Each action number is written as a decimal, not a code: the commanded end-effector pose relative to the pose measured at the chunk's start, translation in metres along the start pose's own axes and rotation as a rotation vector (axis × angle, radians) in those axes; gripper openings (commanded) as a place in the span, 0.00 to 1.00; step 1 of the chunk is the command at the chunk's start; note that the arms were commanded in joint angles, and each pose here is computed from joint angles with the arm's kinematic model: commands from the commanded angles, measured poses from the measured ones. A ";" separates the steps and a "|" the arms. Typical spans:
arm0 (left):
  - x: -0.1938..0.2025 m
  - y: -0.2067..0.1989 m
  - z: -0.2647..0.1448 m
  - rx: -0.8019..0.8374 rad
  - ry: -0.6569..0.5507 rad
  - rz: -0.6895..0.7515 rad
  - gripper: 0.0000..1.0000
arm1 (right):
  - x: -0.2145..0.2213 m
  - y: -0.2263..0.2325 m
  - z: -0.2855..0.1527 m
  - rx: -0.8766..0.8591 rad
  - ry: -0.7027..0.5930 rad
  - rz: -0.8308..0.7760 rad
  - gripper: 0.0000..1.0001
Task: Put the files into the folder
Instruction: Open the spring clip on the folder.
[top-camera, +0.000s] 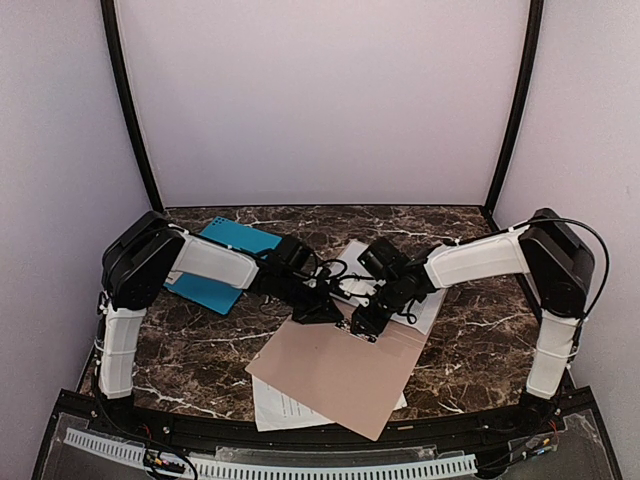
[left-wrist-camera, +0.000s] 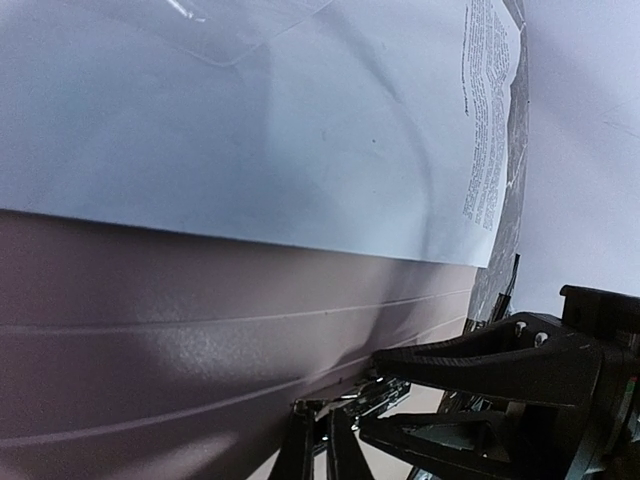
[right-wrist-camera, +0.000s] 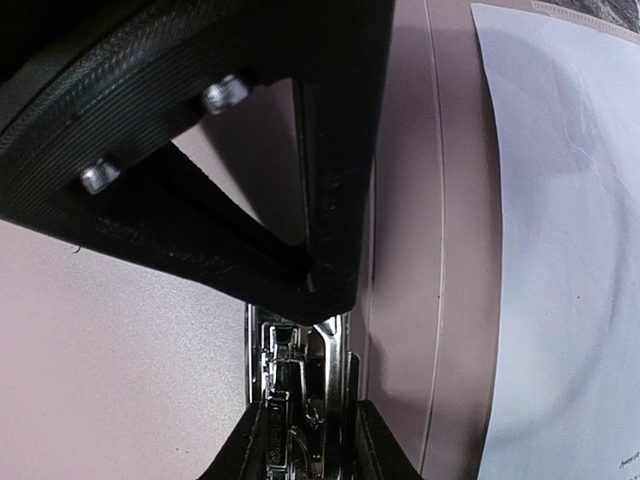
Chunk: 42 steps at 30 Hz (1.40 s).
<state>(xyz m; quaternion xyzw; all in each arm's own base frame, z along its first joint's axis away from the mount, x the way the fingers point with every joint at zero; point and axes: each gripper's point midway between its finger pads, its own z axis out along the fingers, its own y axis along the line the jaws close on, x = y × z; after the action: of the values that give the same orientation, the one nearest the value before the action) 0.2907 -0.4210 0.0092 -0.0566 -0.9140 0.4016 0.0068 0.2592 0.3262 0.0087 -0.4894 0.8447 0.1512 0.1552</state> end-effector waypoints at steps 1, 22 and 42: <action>0.120 0.153 0.014 -0.471 0.311 -0.288 0.01 | 0.122 0.001 0.033 -0.017 0.414 0.065 0.26; 0.134 0.145 0.006 -0.494 0.453 -0.387 0.01 | 0.114 -0.004 0.028 0.000 0.377 0.061 0.24; 0.123 0.086 0.013 -0.183 0.414 -0.510 0.01 | 0.125 -0.011 0.031 0.042 0.419 0.076 0.20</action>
<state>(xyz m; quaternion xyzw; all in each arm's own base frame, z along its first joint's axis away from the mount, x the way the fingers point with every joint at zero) 0.2735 -0.4182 0.0130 0.0098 -0.8794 0.4596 0.1242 0.2560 0.3236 0.0080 -0.4943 0.8416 0.1635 0.1436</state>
